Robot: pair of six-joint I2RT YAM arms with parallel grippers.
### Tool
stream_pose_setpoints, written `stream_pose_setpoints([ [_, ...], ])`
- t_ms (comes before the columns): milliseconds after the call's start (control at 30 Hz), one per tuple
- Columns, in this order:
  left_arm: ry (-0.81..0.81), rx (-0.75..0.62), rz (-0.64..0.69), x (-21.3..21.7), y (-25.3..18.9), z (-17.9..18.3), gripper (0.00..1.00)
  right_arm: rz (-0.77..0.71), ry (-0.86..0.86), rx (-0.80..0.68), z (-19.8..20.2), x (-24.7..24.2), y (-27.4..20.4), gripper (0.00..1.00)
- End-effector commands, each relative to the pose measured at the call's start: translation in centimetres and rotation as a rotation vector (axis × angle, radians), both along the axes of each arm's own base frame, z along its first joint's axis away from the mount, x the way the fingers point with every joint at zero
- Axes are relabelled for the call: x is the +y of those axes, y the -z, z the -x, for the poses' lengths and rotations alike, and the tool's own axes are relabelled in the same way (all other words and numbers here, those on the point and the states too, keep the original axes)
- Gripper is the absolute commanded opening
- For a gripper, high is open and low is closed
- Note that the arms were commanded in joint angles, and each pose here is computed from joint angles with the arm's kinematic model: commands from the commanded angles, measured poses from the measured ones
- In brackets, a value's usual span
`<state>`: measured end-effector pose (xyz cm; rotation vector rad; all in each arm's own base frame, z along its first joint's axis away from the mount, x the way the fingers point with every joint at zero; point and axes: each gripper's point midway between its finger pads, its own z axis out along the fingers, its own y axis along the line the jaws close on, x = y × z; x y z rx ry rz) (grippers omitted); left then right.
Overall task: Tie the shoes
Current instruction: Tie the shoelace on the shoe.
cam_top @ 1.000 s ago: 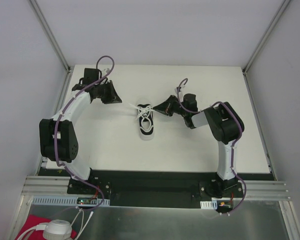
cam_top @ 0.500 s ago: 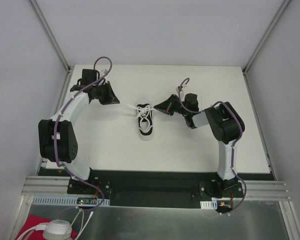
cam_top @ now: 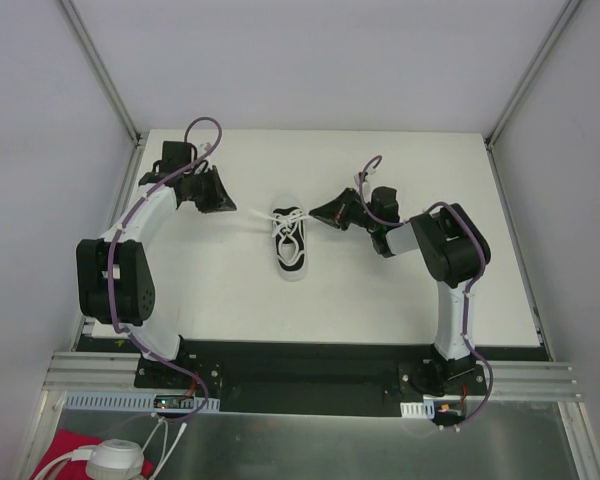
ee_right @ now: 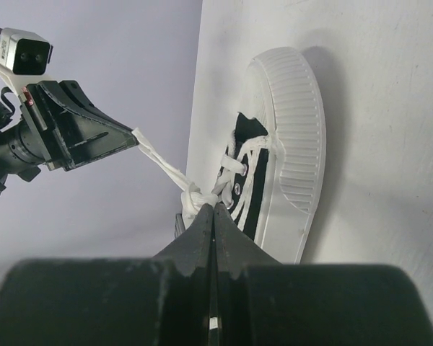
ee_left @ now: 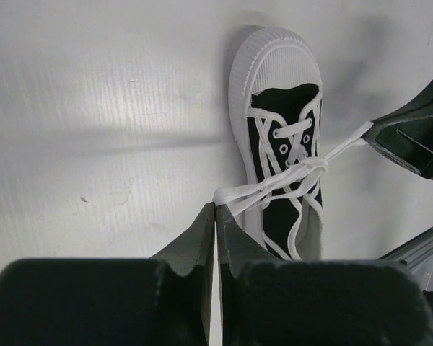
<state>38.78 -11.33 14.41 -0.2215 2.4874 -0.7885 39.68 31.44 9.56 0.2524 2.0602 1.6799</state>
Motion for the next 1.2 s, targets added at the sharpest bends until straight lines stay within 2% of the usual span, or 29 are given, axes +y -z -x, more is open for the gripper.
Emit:
stream_pose_setpoints([
  [0, -0.025, -0.032, -0.045, 1.4, -0.3, -0.1, 0.00, -0.050, 0.009, -0.103, -0.5, -0.5, -3.3, 0.00],
  [533, -0.045, 0.017, -0.061, 1.9, 1.4, 0.4, 0.00, -0.060, 0.015, -0.091, -0.7, -0.8, -3.0, 0.00],
  [700, -0.015, -0.003, -0.023, 0.8, 0.3, -0.2, 0.00, -0.070, -0.004, -0.092, -0.7, -0.5, -3.3, 0.01],
  [733, -0.003, -0.009, -0.024, 0.3, 0.1, -0.2, 0.00, -0.073, -0.013, -0.093, -0.6, -0.4, -3.4, 0.07],
  [767, 0.006, -0.014, -0.022, 0.0, -0.1, -0.3, 0.00, -0.074, -0.022, -0.091, -0.6, -0.3, -3.4, 0.28],
  [800, 0.014, -0.022, -0.023, -0.4, -0.4, -0.5, 0.00, -0.067, -0.024, -0.096, -0.5, -0.3, -3.4, 0.39],
  [933, 0.039, -0.025, -0.017, -1.6, -0.6, -0.8, 0.00, 0.029, -0.007, -0.111, 0.0, -1.0, -2.8, 0.51],
  [1000, 0.053, -0.028, -0.013, -2.2, -0.8, -0.8, 0.00, 0.104, 0.021, -0.112, 0.1, -1.7, -2.9, 0.65],
  [1033, 0.056, -0.024, -0.012, -2.4, -0.7, -0.8, 0.00, 0.158, 0.020, -0.157, 0.2, -2.1, -2.7, 0.72],
  [1067, 0.060, -0.024, -0.010, -2.6, -0.7, -0.8, 0.00, 0.200, 0.039, -0.176, -0.1, -2.5, -2.9, 0.91],
  [1100, 0.063, -0.029, -0.010, -2.8, -0.9, -0.9, 0.00, 0.259, 0.031, -0.153, 0.7, -2.8, -3.0, 0.99],
  [1167, 0.067, -0.033, -0.011, -2.9, -1.0, -0.9, 0.00, 0.422, 0.035, -0.272, 0.3, -3.6, -3.5, 0.96],
])
